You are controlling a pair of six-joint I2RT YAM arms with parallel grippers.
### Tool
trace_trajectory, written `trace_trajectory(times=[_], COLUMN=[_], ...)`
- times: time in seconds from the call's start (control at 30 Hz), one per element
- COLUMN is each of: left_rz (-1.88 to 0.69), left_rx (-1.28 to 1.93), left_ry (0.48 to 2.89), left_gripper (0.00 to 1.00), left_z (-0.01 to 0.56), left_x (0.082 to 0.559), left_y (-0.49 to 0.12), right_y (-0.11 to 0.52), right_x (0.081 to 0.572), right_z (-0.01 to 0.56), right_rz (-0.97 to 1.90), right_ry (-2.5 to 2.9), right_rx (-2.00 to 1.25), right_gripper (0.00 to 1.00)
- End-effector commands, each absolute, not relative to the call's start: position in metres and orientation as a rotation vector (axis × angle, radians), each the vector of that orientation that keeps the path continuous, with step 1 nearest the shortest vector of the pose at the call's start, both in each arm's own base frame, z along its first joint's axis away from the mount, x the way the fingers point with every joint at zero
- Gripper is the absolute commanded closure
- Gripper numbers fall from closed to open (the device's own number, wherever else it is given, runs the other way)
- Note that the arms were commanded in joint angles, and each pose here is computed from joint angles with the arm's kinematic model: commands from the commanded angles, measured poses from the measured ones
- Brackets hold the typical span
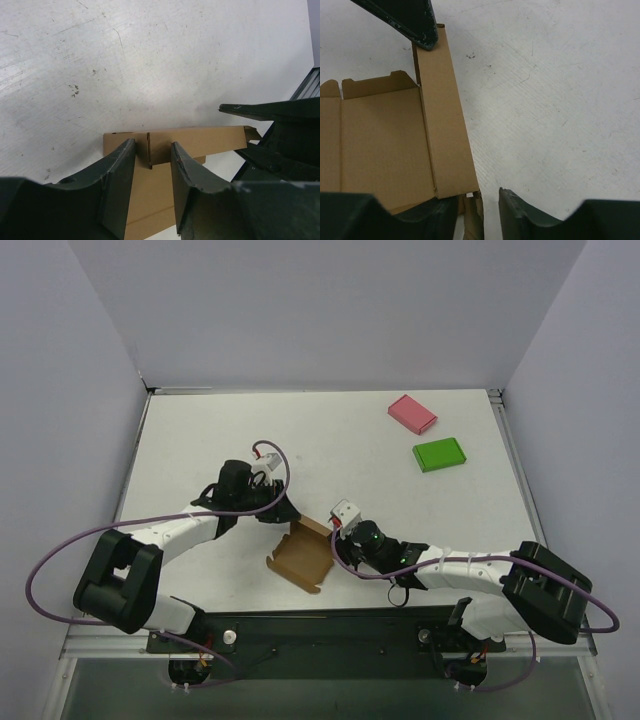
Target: Fold the paper box
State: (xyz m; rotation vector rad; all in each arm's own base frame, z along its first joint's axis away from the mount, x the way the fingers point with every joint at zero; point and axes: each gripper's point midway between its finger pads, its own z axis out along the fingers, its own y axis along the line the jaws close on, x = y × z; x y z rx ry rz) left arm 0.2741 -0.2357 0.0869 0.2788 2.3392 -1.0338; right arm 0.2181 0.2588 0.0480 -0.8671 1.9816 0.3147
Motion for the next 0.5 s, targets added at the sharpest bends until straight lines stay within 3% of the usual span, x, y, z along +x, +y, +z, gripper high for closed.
trace_trajectory(times=[0.0, 0.13, 0.47], left_rz=[-1.003, -0.984, -0.953], left_rx=[0.314, 0.314, 0.310], left_ry=[2.334, 2.348, 2.355], left_gripper=[0.59, 0.62, 0.64], left_z=[0.089, 0.086, 0.086], left_x=[0.279, 0.278, 0.277], left_y=[-0.238, -0.238, -0.237], right_y=[0.267, 0.253, 0.230], right_x=[0.218, 0.213, 0.189], right_z=[0.068, 0.074, 0.072], right_rz=[0.369, 0.381, 0.432], right_ry=[1.972, 2.019, 2.087], right_rx=[-0.797, -0.675, -0.527], right_gripper=[0.47, 0.37, 0.37])
